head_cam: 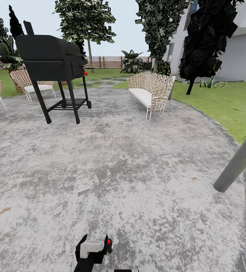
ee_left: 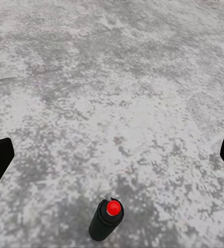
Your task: In the garden, pick up the pesticide atomizer on the floor and spray pesticide onto both trees until each tree trunk is fully covered.
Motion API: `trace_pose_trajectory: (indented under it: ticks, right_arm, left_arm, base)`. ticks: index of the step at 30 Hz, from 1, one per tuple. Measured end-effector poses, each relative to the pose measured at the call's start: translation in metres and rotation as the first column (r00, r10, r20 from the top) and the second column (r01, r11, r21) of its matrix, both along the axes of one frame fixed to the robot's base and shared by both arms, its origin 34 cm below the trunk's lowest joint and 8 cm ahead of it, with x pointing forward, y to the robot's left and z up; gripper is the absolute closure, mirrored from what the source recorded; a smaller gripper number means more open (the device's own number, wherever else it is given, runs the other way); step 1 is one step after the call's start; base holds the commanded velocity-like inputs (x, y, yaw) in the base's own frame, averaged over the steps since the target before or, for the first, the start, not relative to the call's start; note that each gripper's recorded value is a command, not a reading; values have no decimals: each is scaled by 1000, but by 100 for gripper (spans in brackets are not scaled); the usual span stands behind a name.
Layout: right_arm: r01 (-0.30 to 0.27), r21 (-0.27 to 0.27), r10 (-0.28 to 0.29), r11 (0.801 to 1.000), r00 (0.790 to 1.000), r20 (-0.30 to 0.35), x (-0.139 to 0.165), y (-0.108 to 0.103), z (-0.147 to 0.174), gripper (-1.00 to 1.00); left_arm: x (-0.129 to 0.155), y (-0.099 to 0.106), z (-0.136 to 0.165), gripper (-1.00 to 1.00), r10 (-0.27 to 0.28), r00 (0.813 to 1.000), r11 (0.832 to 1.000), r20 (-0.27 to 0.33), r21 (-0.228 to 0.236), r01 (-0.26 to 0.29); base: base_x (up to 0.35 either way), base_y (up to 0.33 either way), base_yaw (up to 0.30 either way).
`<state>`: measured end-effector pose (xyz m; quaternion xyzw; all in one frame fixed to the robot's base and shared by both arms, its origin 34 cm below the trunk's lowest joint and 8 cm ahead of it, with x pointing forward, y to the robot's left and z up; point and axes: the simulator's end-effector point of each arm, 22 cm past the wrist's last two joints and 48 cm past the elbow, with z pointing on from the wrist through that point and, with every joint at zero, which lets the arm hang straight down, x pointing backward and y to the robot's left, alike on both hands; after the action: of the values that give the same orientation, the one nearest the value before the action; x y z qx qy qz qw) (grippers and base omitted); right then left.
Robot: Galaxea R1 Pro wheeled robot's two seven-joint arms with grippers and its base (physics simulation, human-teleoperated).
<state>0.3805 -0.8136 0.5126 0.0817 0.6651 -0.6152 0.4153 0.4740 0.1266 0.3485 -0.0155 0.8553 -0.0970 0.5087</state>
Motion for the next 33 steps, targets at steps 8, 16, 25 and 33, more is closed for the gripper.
trace_pose_trajectory:
  ticks: [8,16,25,33]
  right_arm:
    - [0,0,0,1000,1000,0,0,0,0,-100]
    - [-1,0,1,1000,1000,0,0,0,0,-100]
    - [-1,0,1,1000,1000,0,0,0,0,-100]
    - [-1,0,1,1000,1000,0,0,0,0,-100]
  left_arm:
    - [0,0,0,-100,0,1000,1000,1,-1,0]
    - [0,0,1,-100,0,1000,1000,2,0,0]
    - [0,0,0,-100,0,1000,1000,1,0,0]
    - [0,0,1,-100,0,1000,1000,3,0,0]
  base:
    - [34,-142,0]
    - [17,-75,0]
    - [1,-216,0]
    - [0,-69,0]
